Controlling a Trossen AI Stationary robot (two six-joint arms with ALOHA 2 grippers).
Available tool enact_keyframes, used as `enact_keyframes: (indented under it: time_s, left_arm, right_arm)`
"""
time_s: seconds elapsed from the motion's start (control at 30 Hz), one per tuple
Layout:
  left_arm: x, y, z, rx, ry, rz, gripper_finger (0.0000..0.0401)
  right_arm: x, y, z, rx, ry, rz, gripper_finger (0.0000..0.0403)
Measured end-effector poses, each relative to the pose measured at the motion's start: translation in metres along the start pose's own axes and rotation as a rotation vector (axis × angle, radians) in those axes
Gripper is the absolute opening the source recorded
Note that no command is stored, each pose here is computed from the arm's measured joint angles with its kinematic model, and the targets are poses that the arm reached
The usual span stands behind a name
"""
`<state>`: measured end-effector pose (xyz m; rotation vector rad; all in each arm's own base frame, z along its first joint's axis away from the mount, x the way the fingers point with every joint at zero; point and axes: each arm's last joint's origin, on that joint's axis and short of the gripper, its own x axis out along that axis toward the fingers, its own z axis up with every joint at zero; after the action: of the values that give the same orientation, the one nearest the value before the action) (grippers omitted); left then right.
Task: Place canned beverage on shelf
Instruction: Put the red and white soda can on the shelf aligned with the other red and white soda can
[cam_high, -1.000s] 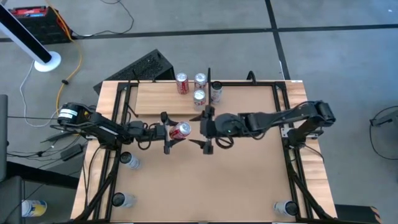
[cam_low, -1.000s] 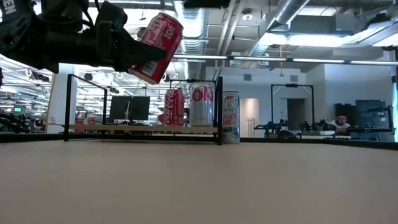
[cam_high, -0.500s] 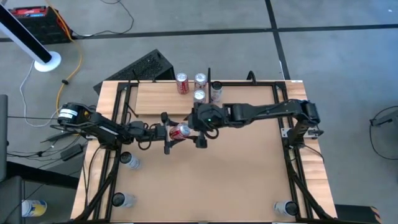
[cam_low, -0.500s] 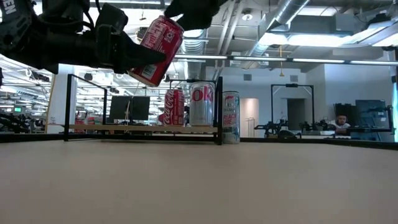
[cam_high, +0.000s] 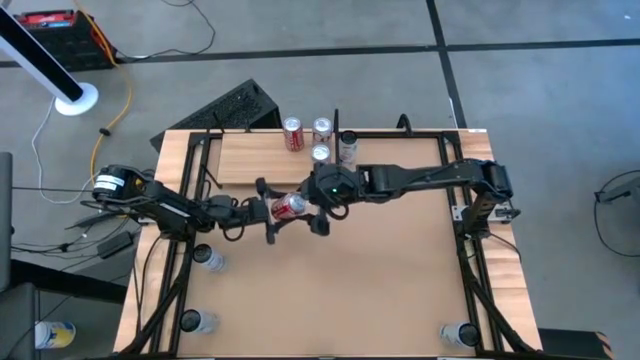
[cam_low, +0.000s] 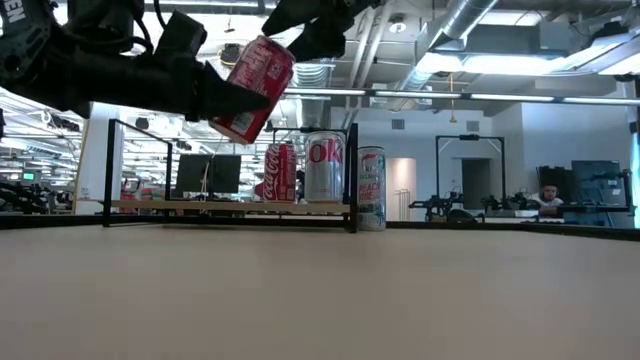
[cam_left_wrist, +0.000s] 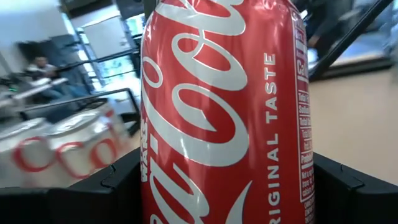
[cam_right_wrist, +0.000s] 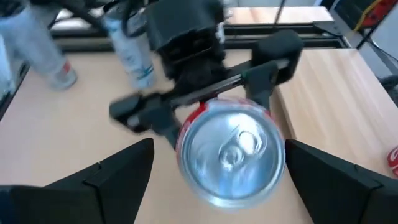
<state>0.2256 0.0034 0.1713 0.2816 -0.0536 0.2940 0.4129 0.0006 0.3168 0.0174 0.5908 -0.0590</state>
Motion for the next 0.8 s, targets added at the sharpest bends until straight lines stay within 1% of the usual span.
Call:
enact_keyframes:
  time_s: [0.1, 0.2, 0.33, 0.37, 0.47, 0.57, 0.67, 0.73, 0.8]
  left_arm:
    - [0.0, 0.001, -0.001, 0.085, 0.031, 0.055, 0.0279]
    - [-0.001, 0.001, 0.001, 0.172, 0.044, 0.133, 0.0279]
    - [-0.002, -0.001, 0.003, 0.304, 0.106, 0.249, 0.0279]
    - [-0.002, -0.001, 0.006, 0.333, 0.116, 0.285, 0.0279]
    - [0.0, -0.005, 0.013, 0.456, 0.155, 0.34, 0.0279]
    - [0.005, -0.009, 0.022, 0.571, 0.195, 0.387, 0.0279]
    - [0.009, -0.012, 0.031, 0.676, 0.23, 0.422, 0.0279]
    - [0.011, -0.012, 0.035, 0.721, 0.281, 0.466, 0.0279]
    - [0.013, -0.01, 0.039, 0.739, 0.32, 0.517, 0.0279]
  right_arm:
    - [0.008, -0.002, 0.0, 0.092, -0.027, -0.029, 0.0384]
    - [0.016, -0.004, 0.002, 0.213, -0.079, -0.11, 0.0384]
    - [0.021, -0.01, -0.004, 0.301, -0.058, -0.16, 0.0384]
    - [0.021, -0.011, -0.003, 0.318, -0.066, -0.161, 0.0384]
    - [0.02, -0.015, 0.001, 0.386, -0.122, -0.192, 0.0384]
    - [0.019, -0.016, 0.005, 0.421, -0.169, -0.23, 0.0384]
    - [0.019, -0.017, 0.007, 0.452, -0.195, -0.226, 0.0384]
    - [0.019, -0.017, 0.007, 0.462, -0.195, -0.227, 0.0384]
    - [0.019, -0.017, 0.007, 0.462, -0.195, -0.227, 0.0384]
